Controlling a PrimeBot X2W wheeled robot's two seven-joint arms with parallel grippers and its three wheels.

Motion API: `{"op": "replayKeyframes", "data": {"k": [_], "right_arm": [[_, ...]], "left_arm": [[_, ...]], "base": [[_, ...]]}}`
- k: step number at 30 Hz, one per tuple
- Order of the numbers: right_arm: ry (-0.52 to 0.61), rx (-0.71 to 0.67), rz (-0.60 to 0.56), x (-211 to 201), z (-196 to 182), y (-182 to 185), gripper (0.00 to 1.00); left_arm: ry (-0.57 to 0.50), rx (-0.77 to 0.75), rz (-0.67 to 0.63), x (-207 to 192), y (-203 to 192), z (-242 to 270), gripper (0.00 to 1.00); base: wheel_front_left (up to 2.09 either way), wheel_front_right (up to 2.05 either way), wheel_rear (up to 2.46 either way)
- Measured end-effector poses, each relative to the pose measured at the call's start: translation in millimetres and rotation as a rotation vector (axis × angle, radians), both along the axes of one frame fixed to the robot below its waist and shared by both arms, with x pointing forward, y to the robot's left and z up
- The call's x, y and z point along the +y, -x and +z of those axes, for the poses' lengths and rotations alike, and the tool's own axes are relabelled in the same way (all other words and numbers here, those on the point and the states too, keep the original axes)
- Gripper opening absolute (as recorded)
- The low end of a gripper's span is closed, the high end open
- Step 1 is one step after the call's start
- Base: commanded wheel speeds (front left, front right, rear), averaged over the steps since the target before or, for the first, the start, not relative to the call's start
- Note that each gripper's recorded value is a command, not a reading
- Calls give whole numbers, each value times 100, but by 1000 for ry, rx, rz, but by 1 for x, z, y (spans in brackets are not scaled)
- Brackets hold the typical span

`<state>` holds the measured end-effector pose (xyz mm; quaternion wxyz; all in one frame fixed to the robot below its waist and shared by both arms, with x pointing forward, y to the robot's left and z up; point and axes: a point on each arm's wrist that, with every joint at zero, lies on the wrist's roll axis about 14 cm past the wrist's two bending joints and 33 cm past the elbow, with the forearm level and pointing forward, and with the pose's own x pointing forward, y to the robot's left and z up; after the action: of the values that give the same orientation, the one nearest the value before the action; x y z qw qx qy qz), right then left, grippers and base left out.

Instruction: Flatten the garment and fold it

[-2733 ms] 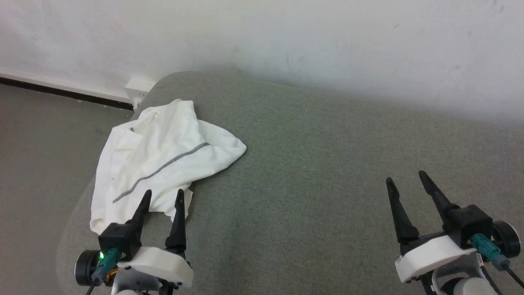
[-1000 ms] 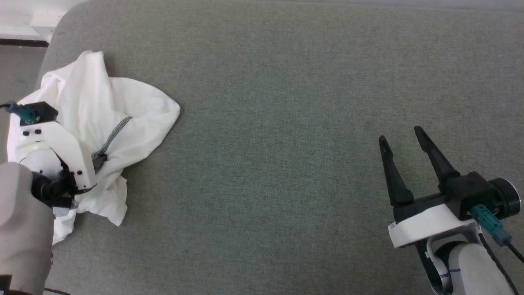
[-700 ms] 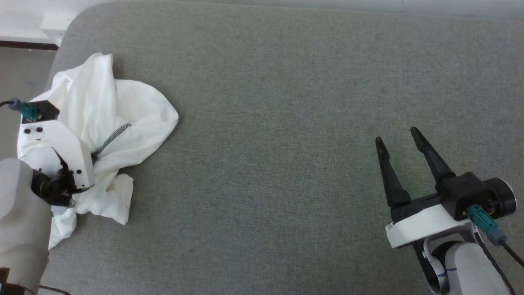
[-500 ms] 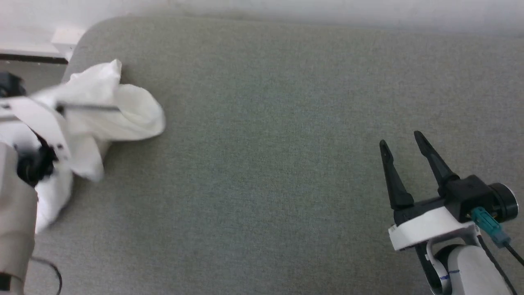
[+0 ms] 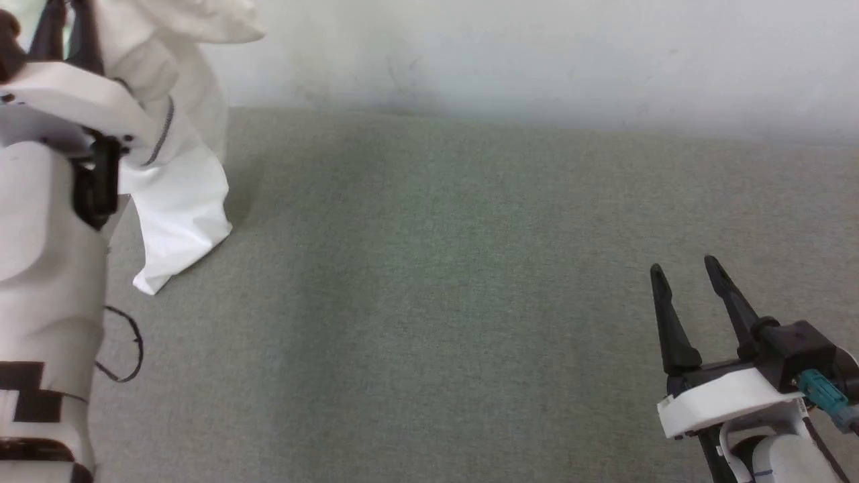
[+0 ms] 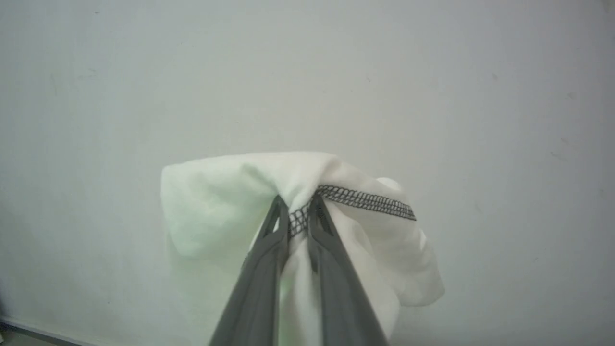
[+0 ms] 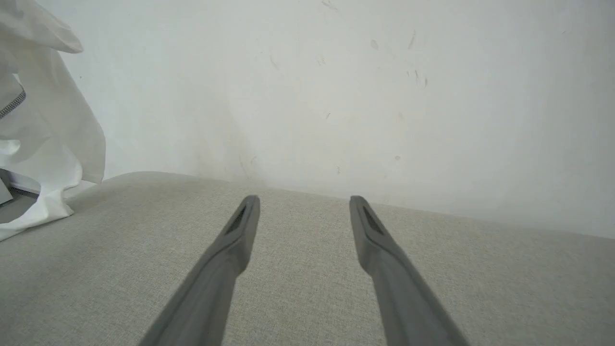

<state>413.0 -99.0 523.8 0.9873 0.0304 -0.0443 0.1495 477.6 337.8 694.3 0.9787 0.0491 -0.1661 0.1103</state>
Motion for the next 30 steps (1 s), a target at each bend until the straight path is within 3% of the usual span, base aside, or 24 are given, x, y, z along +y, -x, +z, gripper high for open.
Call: {"op": "replayKeyframes", "data": {"k": [11,20,24,30], "right_arm": [[-5,-1,-170,-61,4,26,100],[-3,13,-339,-116,0,57,100],[0,25,-396,-134,-3,70,100],[-1,51,-441,-147,-10,79,100]], "left_arm": [[81,-119,-393,-166,-23,16,0],[193,-82,-766,-317,-3,-5,0],[264,48,-815,-347,9,-54,0],[324,432,-738,-345,43,-198,0]], "base": [[0,0,0],[0,0,0],[0,0,0],[0,0,0]]}}
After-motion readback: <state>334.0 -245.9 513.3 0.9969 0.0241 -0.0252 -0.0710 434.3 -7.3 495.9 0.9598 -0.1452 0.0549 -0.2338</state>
